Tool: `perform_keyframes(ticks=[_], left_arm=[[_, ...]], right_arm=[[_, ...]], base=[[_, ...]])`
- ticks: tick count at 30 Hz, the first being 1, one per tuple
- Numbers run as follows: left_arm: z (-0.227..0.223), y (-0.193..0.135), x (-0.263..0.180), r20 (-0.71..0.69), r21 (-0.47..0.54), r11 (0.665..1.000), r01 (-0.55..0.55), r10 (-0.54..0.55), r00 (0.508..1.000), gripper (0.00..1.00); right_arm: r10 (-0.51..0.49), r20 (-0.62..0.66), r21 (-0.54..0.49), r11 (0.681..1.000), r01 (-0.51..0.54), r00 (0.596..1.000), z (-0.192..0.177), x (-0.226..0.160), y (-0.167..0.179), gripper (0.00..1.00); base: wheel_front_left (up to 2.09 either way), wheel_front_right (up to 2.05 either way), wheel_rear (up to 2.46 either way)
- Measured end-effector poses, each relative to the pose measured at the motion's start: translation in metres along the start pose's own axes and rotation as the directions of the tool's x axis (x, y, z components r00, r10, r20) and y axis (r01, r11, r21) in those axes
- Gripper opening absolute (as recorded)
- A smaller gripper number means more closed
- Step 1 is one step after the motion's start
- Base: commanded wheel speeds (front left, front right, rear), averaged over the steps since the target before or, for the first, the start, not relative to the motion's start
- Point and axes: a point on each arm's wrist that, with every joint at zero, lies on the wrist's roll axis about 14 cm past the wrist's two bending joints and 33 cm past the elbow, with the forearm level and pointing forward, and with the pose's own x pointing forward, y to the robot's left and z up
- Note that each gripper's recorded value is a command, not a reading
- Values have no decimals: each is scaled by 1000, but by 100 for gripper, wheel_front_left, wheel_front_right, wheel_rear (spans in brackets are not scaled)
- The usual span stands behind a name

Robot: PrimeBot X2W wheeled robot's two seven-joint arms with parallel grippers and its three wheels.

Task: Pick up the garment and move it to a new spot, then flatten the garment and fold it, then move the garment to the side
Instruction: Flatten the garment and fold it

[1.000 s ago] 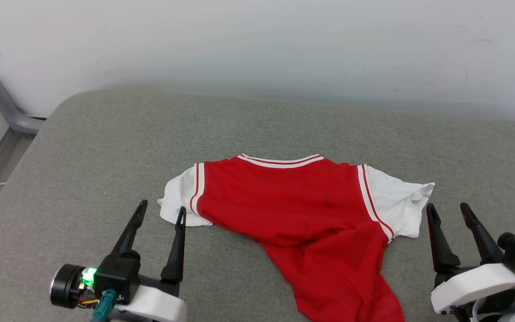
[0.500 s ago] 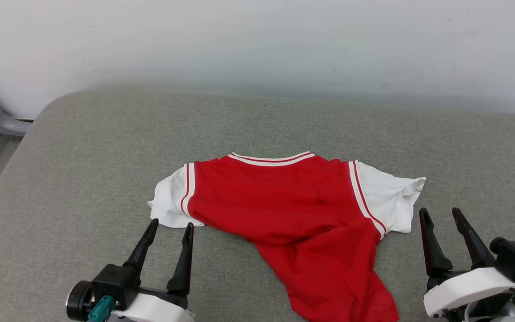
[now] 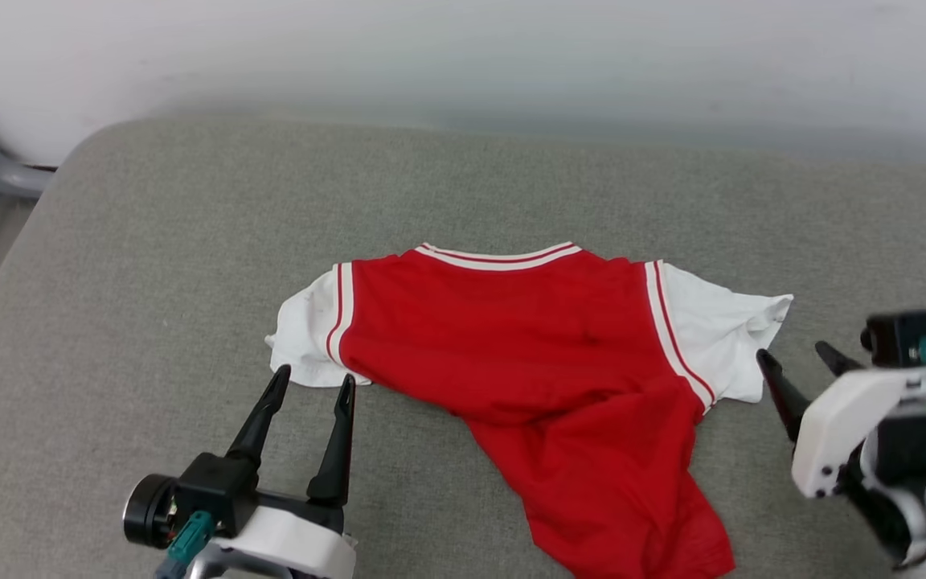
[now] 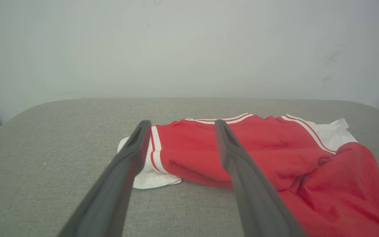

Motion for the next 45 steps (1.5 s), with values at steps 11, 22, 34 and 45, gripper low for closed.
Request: perform_keyframes(ticks=[11, 22, 34, 45], left_arm=[[-16, 20, 8, -45, 6, 997, -73, 74, 996, 100], [-24, 38, 5, -75, 25, 992, -127, 129, 989, 100], [-22, 33, 11, -66, 33, 994, -104, 106, 992, 100], [-15, 18, 12, -41, 25, 998, -60, 61, 997, 100]], right_arm=[[-19, -589, -141, 987, -80, 808, -8, 64, -5, 100], [-9, -702, -107, 990, -93, 712, -61, 92, 7, 100], [-29, -707, -132, 987, -92, 707, -82, 84, -10, 0], [-171, -696, -212, 977, 28, 698, -83, 31, -88, 0]], base=[[0, 0, 0], [0, 0, 0], [0, 0, 0], [0, 0, 0]])
